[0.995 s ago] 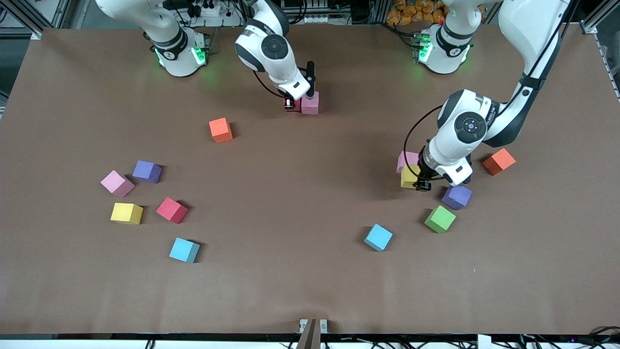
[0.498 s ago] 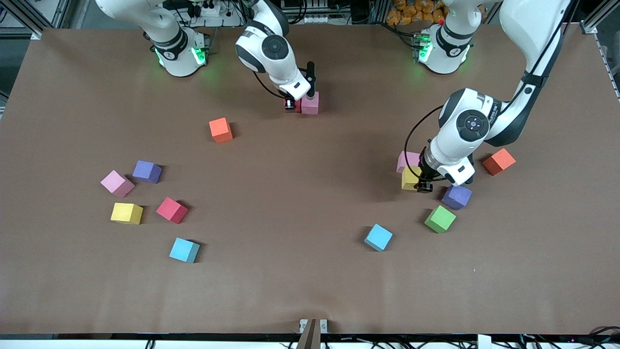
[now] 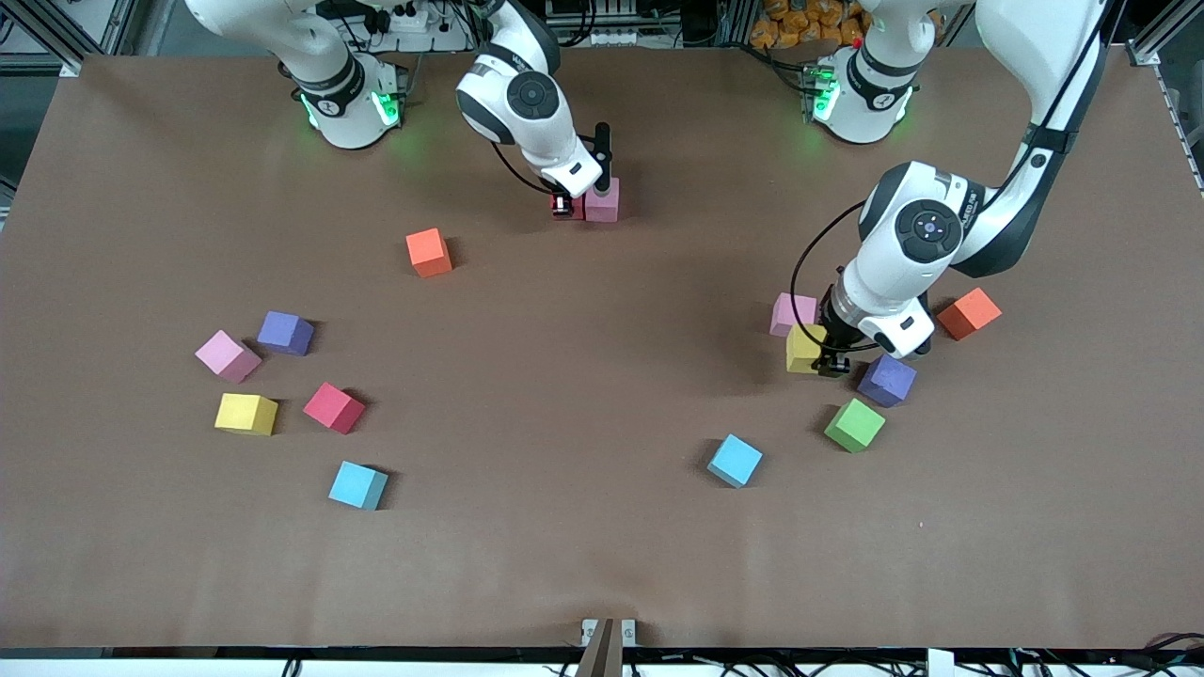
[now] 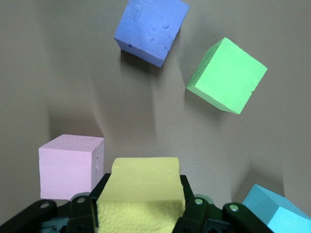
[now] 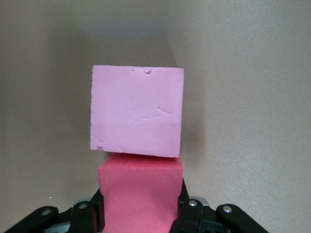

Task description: Form number 2 with 11 blocks

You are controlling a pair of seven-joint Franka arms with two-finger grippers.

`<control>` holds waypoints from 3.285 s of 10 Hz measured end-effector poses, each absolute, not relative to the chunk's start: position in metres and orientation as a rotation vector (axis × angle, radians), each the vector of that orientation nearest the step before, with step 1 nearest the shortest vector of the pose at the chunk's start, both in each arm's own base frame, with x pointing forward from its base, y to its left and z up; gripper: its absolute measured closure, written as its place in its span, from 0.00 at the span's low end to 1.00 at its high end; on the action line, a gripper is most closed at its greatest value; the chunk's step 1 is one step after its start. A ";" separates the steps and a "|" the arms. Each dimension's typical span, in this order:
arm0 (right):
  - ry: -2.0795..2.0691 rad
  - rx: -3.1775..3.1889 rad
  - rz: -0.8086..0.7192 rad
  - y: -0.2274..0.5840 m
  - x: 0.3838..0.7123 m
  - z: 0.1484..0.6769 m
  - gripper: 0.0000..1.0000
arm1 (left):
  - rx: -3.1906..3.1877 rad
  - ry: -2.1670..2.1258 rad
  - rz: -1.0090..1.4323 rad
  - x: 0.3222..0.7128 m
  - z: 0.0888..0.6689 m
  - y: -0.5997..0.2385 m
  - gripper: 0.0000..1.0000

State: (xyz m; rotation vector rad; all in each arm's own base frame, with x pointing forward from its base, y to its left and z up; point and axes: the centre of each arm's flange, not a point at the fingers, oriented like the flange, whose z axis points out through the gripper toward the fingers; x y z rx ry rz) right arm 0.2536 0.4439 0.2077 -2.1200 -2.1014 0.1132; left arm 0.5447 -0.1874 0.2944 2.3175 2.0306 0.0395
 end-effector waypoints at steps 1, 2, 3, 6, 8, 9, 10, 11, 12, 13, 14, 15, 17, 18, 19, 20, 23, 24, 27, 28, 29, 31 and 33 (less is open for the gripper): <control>-2.102 -2.120 0.114 0.444 0.254 0.208 0.45 | 2.319 2.031 0.039 0.545 0.294 -0.187 0.42; -2.102 -2.120 0.114 0.444 0.254 0.207 0.45 | 2.321 2.033 0.037 0.544 0.294 -0.187 0.42; -2.102 -2.120 0.114 0.444 0.254 0.207 0.45 | 2.322 2.035 0.035 0.544 0.294 -0.187 0.42; -2.100 -2.121 0.118 0.444 0.253 0.206 0.45 | 2.323 2.036 0.035 0.544 0.294 -0.187 0.42; -2.099 -2.122 0.121 0.444 0.253 0.205 0.45 | 2.324 2.036 0.035 0.544 0.294 -0.187 0.42; -2.098 -2.122 0.120 0.444 0.253 0.205 0.44 | 2.324 2.035 0.034 0.544 0.294 -0.187 0.42; -2.098 -2.122 0.115 0.444 0.253 0.205 0.41 | 2.325 2.034 0.034 0.544 0.294 -0.188 0.42; -2.097 -2.122 0.110 0.444 0.254 0.206 0.39 | 2.325 2.034 0.034 0.544 0.294 -0.188 0.42; -2.096 -2.122 0.105 0.444 0.254 0.206 0.38 | 2.325 2.034 0.034 0.544 0.294 -0.188 0.42; -2.096 -2.123 0.104 0.445 0.254 0.206 0.36 | 2.325 2.034 0.034 0.544 0.294 -0.188 0.42; -2.095 -2.123 0.104 0.445 0.254 0.206 0.36 | 2.325 2.034 0.034 0.544 0.294 -0.188 0.42; -2.095 -2.123 0.104 0.445 0.254 0.206 0.36 | 2.325 2.034 0.034 0.544 0.294 -0.188 0.42; -2.094 -2.123 0.103 0.445 0.254 0.205 0.35 | 2.325 2.034 0.034 0.544 0.294 -0.188 0.42; -2.094 -2.124 0.104 0.445 0.254 0.205 0.35 | 2.325 2.034 0.034 0.544 0.294 -0.188 0.42; -2.093 -2.124 0.105 0.445 0.254 0.205 0.34 | 2.325 2.034 0.034 0.544 0.294 -0.188 0.42; -2.093 -2.124 0.104 0.445 0.254 0.205 0.33 | 2.325 2.034 0.034 0.544 0.294 -0.188 0.42; -2.091 -2.126 0.104 0.445 0.254 0.205 0.21 | 2.326 2.035 0.033 0.544 0.294 -0.188 0.42; -2.087 -2.130 0.106 0.445 0.254 0.205 0.19 | 2.327 2.036 0.032 0.543 0.293 -0.188 0.42; -2.081 -2.138 0.115 0.444 0.254 0.205 0.08 | 2.328 2.046 0.023 0.540 0.293 -0.193 0.42; -2.082 -2.139 0.126 0.444 0.253 0.204 0.07 | 2.331 2.048 0.014 0.537 0.294 -0.201 0.42; -2.082 -2.140 0.142 0.443 0.253 0.204 0.06 | 2.343 2.053 0.000 0.531 0.294 -0.211 0.42; -2.085 -2.146 0.200 0.439 0.256 0.208 0.02 | 2.384 2.078 -0.043 0.514 0.292 -0.234 0.42; -2.086 -2.147 0.216 0.439 0.259 0.222 0.00 | 2.403 2.103 -0.065 0.504 0.290 -0.244 0.42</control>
